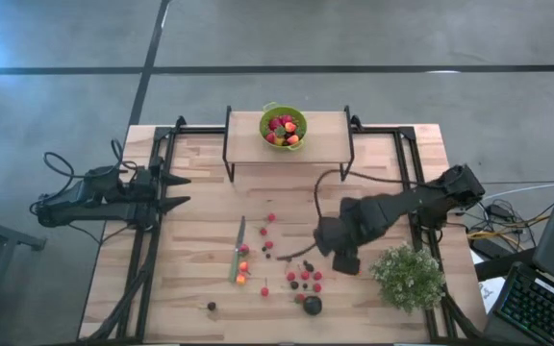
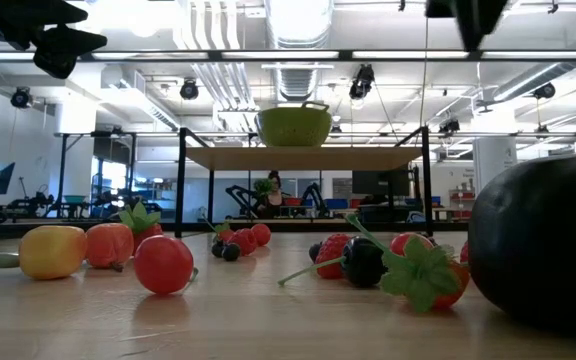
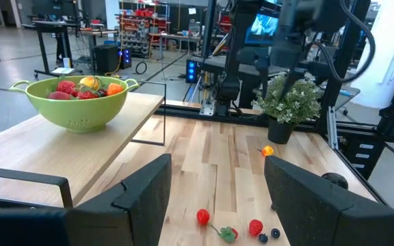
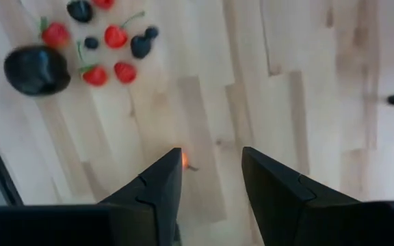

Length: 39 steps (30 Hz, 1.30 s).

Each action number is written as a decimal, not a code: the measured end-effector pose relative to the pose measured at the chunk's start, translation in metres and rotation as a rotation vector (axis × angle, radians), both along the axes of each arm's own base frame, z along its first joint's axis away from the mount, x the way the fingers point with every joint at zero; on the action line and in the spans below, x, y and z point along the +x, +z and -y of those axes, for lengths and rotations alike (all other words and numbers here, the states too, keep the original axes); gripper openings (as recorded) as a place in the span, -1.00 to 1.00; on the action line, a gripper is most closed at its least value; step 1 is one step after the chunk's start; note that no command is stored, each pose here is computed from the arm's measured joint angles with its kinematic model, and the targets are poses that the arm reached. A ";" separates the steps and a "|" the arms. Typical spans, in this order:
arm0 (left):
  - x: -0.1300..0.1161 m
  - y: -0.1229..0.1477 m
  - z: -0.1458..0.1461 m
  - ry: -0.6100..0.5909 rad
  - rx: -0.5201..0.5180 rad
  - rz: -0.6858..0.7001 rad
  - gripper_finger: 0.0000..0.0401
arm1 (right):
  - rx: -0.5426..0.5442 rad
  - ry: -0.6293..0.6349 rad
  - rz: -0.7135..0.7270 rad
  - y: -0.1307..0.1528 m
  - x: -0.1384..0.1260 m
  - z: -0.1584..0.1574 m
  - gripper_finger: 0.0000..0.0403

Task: Pick & Place Fruit
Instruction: Put the pear into the green colander on the shelf

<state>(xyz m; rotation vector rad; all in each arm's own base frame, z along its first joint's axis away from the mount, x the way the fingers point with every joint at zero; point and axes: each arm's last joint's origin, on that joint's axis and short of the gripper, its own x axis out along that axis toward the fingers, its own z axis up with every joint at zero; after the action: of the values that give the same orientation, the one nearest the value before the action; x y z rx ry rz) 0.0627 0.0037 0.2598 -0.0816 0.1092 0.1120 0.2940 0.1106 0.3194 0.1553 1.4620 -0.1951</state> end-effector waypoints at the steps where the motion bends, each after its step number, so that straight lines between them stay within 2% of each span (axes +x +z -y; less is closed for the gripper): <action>1: 0.000 0.000 0.000 0.000 0.000 -0.001 0.20 | -0.001 0.000 -0.006 -0.002 -0.002 -0.004 -0.24; 9: 0.000 0.000 0.000 0.000 0.000 0.000 0.20 | -0.018 0.025 -0.050 -0.024 -0.016 -0.031 -0.03; 15: 0.000 0.000 0.000 0.000 0.000 -0.001 0.20 | -0.028 0.032 -0.070 -0.046 -0.020 -0.040 0.12; 24: 0.000 0.000 0.000 0.000 0.000 0.000 0.20 | 0.018 0.051 -0.085 -0.077 -0.024 -0.044 0.32; 34: 0.000 0.000 0.000 0.000 0.000 0.000 0.20 | 0.098 0.056 -0.090 -0.120 -0.029 -0.045 0.45; 39: 0.000 0.000 0.000 0.000 0.000 0.000 0.20 | 0.076 0.048 -0.134 -0.137 -0.038 -0.040 0.45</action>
<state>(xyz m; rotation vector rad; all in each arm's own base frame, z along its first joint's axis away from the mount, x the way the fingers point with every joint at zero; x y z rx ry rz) 0.0627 0.0037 0.2598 -0.0816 0.1094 0.1121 0.2558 0.1504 0.1822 0.1716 1.6060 -0.1126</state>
